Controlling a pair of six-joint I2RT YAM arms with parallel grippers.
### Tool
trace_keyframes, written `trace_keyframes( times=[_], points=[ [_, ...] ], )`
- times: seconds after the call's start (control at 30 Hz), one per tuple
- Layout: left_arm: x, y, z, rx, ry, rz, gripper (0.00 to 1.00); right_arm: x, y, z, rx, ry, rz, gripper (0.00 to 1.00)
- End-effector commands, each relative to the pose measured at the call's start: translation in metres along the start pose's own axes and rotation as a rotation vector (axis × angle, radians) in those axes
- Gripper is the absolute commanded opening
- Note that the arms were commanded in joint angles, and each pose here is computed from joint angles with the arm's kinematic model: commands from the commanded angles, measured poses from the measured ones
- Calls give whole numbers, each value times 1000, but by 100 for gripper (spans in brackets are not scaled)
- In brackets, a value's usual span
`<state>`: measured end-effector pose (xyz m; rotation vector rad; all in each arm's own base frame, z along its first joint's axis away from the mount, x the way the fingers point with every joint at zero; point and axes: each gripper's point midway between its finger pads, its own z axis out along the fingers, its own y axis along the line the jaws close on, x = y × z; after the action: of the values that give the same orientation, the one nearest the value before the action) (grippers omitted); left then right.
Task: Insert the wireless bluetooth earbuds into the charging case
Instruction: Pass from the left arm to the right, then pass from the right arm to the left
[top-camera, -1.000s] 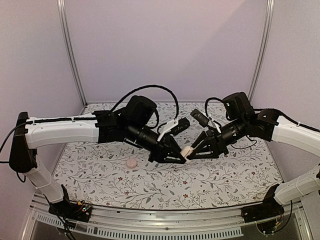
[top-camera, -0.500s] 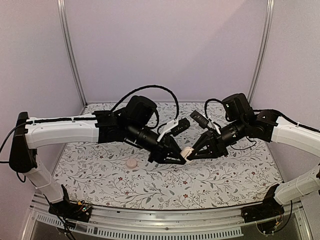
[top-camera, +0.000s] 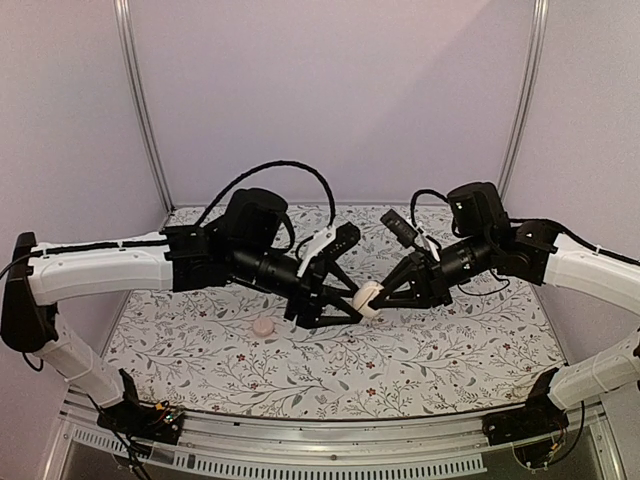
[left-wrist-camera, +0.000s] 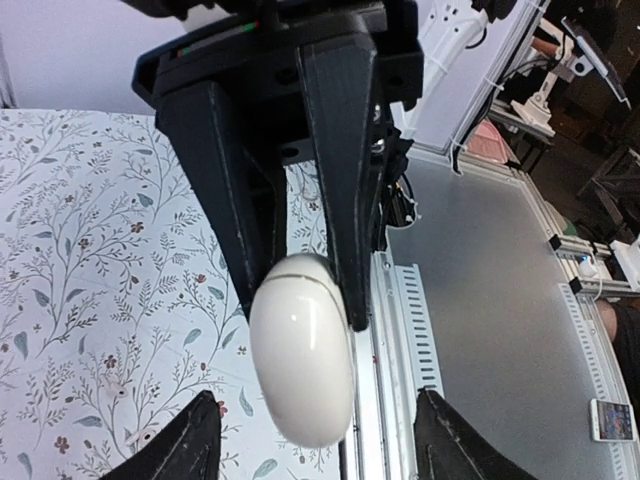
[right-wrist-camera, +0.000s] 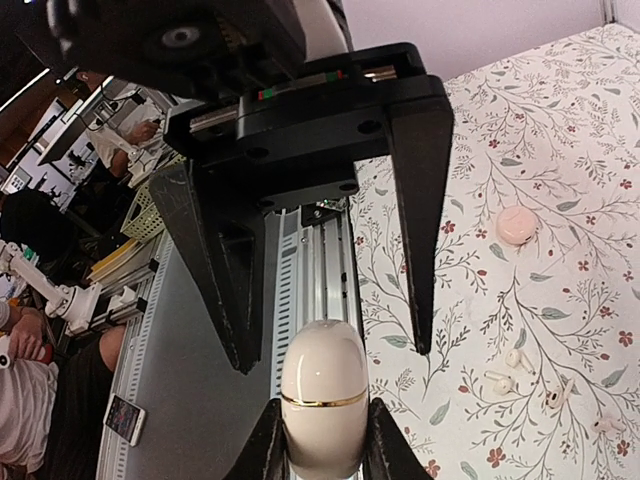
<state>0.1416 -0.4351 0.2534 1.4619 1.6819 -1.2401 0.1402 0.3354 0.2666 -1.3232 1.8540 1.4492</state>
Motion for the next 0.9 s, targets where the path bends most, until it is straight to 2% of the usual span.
trace_keyframes(
  times=[0.0, 0.13, 0.2, 0.3, 0.43, 0.67, 0.87],
  points=[
    [-38, 9, -37, -131, -220, 78, 64, -30, 1, -13, 68, -123, -66, 13],
    [-51, 10, -66, -224, -380, 108, 63, -52, 7, -31, 105, -245, -118, 13],
    [-54, 14, -74, -263, -419, 98, 67, -60, 11, -36, 105, -289, -142, 14],
    [-55, 9, -69, -220, -424, 87, 68, -67, 17, -39, 91, -321, -160, 15],
    [-55, 0, -51, -122, -411, 61, 61, -73, 20, -40, 77, -342, -175, 16],
    [-65, -4, -37, -53, -426, 38, 53, -70, 22, -35, 36, -317, -170, 17],
    [-68, -15, -28, 26, -430, 38, 51, -66, 21, -32, 25, -300, -167, 17]
  ],
)
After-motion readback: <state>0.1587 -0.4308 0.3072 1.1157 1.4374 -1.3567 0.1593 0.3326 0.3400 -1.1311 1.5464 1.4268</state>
